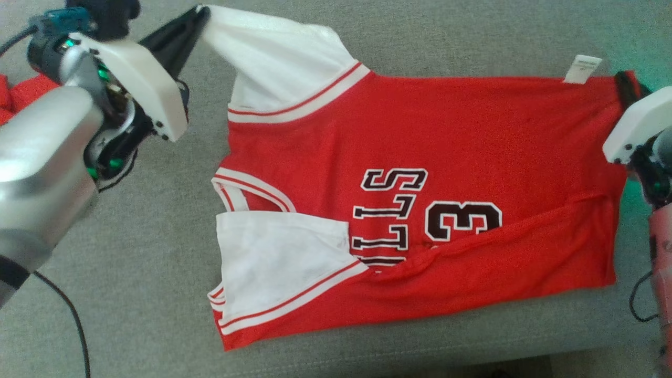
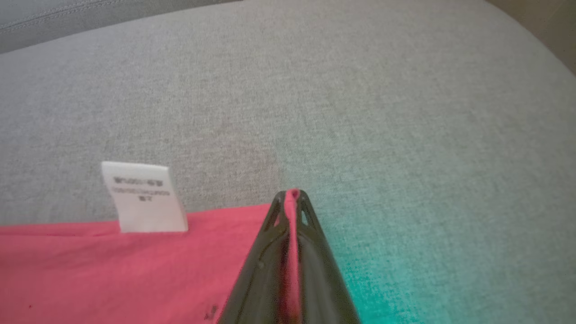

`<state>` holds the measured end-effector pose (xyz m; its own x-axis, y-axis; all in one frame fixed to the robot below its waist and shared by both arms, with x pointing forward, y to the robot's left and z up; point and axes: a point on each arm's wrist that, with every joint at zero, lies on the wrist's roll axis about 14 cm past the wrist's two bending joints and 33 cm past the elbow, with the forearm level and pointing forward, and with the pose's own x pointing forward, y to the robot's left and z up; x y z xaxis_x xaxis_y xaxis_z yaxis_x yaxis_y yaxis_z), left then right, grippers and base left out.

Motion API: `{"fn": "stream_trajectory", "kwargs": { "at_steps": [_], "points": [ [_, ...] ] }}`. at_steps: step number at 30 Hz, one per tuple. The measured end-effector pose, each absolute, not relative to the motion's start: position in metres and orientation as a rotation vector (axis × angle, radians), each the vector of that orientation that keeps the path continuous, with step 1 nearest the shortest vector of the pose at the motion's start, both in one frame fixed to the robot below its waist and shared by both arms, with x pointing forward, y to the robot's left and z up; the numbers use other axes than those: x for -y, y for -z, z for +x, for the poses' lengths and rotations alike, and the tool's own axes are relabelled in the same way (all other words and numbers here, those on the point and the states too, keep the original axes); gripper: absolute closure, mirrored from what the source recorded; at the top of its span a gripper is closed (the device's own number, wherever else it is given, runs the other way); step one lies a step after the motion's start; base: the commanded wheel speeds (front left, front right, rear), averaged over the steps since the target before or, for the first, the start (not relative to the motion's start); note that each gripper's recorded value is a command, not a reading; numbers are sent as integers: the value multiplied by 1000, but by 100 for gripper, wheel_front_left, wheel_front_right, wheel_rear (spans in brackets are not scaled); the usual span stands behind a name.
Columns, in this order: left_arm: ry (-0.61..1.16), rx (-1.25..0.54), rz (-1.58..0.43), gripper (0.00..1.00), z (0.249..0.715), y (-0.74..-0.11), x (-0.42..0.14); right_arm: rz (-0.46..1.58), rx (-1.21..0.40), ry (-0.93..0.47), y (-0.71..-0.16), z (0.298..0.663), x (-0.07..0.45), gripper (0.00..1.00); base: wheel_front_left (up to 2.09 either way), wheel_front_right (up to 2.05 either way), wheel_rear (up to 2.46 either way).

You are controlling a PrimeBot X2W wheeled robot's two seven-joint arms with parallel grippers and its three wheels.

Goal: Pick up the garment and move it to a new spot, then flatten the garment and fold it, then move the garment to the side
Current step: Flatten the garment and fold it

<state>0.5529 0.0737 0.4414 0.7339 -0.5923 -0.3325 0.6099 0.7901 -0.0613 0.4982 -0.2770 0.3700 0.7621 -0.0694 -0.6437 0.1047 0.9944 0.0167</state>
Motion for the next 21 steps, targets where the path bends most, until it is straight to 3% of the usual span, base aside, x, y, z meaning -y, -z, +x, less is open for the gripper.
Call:
{"fn": "stream_trajectory", "kwargs": {
  "at_steps": [21],
  "points": [
    [478, -150, 58, 100, 622, -478, -97, -33, -423, 70, -422, 583, 273, 100, 0, 0, 0]
  ]
}}
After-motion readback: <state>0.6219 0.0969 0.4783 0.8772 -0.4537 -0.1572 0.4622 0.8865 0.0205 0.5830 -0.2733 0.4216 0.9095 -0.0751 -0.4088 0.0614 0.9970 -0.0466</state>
